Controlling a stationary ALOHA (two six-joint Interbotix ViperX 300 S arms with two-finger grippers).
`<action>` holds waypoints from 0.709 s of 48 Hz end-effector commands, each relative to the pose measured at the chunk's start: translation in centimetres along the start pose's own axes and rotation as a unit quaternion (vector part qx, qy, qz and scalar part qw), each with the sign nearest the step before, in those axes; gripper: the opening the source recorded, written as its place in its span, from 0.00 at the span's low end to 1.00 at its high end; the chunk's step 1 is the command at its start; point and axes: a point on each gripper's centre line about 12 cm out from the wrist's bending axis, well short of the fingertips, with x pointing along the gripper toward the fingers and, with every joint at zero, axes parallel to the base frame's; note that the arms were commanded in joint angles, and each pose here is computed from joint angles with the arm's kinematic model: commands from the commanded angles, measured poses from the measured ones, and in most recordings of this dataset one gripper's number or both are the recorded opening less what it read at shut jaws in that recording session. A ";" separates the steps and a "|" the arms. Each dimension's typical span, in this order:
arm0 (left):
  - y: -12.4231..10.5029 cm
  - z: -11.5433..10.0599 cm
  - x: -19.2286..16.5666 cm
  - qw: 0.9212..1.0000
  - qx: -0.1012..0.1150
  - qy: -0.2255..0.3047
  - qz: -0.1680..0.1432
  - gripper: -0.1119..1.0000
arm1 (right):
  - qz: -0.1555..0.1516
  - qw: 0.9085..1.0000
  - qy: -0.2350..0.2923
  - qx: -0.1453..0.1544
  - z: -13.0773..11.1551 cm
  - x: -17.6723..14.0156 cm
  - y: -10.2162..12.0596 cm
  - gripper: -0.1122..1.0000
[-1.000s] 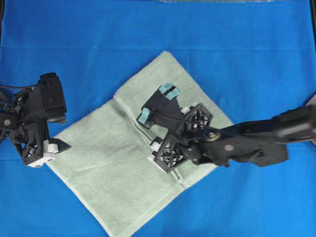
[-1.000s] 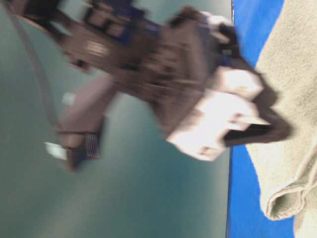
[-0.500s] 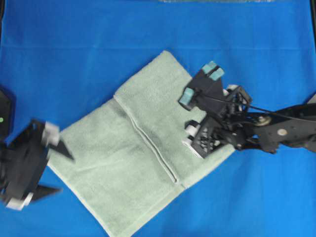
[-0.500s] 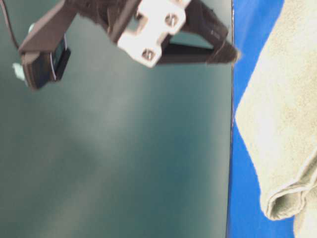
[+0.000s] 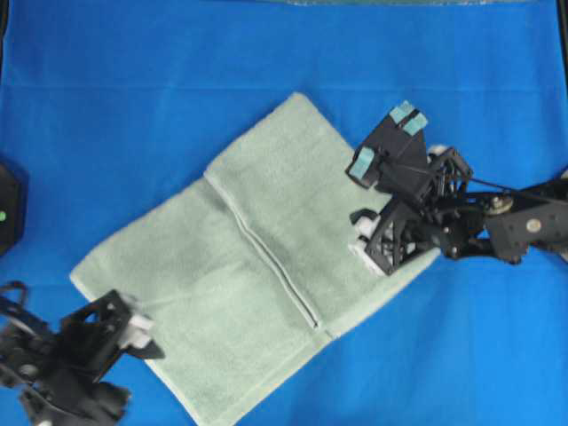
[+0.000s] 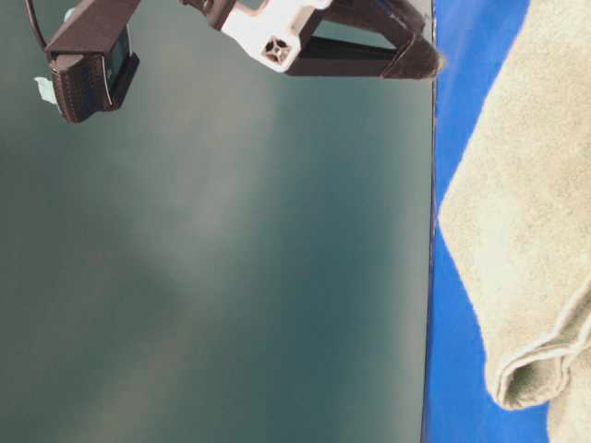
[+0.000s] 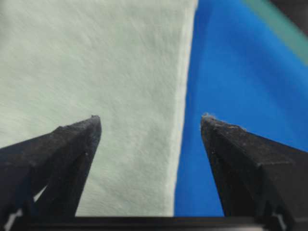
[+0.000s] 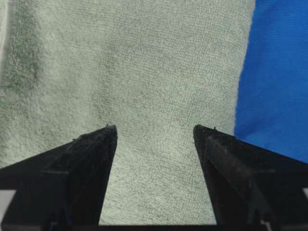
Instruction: Fold a bath towel.
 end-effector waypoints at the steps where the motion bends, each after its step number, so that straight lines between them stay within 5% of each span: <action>1: 0.0 0.1 2.3 0.999 -0.002 0.037 -0.004 0.82 | 0.010 1.000 -0.011 0.001 0.5 -0.7 0.1 0.69; 13: -1.2 -2.9 7.5 0.992 -0.003 0.123 -0.022 0.82 | 0.008 1.000 -0.018 -0.007 0.6 -0.7 0.0 0.69; 25: -0.2 -3.1 8.2 0.992 -0.007 0.128 -0.016 0.81 | 0.005 1.000 -0.019 -0.012 0.5 -0.5 -0.1 0.69; 34: 1.1 -3.3 8.3 0.991 -0.028 0.129 -0.005 0.65 | 0.010 1.000 -0.019 -0.015 0.3 -0.4 0.0 0.69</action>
